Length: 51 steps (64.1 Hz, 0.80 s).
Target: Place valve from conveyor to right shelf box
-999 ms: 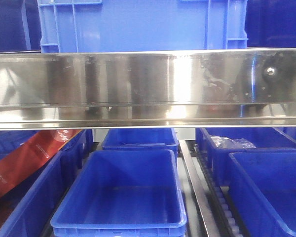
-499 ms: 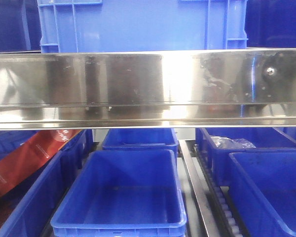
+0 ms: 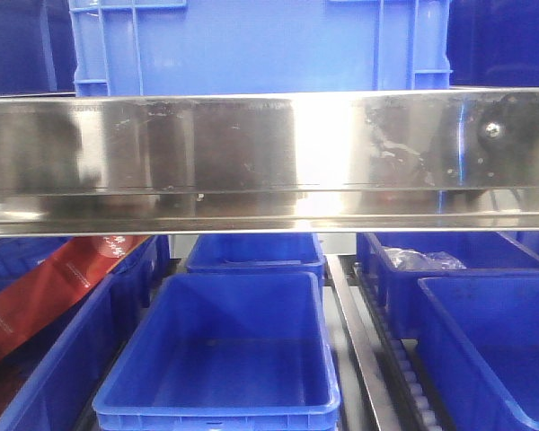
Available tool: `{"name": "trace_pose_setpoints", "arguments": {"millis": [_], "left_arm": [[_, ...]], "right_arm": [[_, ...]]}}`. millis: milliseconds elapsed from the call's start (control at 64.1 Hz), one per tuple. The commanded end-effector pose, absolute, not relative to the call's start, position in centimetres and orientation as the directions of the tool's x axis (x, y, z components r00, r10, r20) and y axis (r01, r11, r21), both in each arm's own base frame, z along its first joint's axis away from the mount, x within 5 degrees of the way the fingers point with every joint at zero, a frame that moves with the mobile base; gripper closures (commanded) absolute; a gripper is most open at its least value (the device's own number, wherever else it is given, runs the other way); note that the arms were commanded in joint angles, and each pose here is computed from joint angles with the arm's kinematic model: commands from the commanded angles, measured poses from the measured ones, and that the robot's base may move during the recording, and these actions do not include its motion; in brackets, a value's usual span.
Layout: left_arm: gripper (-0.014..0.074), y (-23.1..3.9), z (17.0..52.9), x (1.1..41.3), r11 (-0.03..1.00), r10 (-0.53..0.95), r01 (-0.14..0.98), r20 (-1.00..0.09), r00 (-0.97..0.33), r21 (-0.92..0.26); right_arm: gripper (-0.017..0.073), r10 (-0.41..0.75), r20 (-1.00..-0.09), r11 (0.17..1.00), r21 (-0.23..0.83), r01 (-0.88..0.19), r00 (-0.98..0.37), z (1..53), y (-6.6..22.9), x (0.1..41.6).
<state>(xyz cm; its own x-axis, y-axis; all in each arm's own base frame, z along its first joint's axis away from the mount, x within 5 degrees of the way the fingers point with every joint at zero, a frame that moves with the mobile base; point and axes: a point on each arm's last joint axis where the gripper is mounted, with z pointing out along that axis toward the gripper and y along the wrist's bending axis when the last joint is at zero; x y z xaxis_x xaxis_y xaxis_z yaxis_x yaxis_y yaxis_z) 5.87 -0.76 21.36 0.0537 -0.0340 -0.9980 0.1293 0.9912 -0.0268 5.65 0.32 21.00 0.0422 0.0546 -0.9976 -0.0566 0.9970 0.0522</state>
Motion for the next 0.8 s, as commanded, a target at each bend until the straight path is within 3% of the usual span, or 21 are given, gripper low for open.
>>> {"name": "trace_pose_setpoints", "arguments": {"millis": [0, 780], "left_arm": [[0.0704, -0.69, 21.15, 5.58, 0.992, -0.036, 0.124, -0.997, 0.065, -0.028], [0.0704, -0.69, 21.13, 5.59, 0.992, -0.036, 0.124, -0.997, 0.062, -0.028]], "right_arm": [[0.0727, 0.056, -0.997, 0.997, 0.053, -0.052, 0.054, 21.05, 0.29, 5.63], [0.0727, 0.056, -0.997, 0.997, 0.053, -0.052, 0.056, 21.06, 0.29, 5.63]]}}
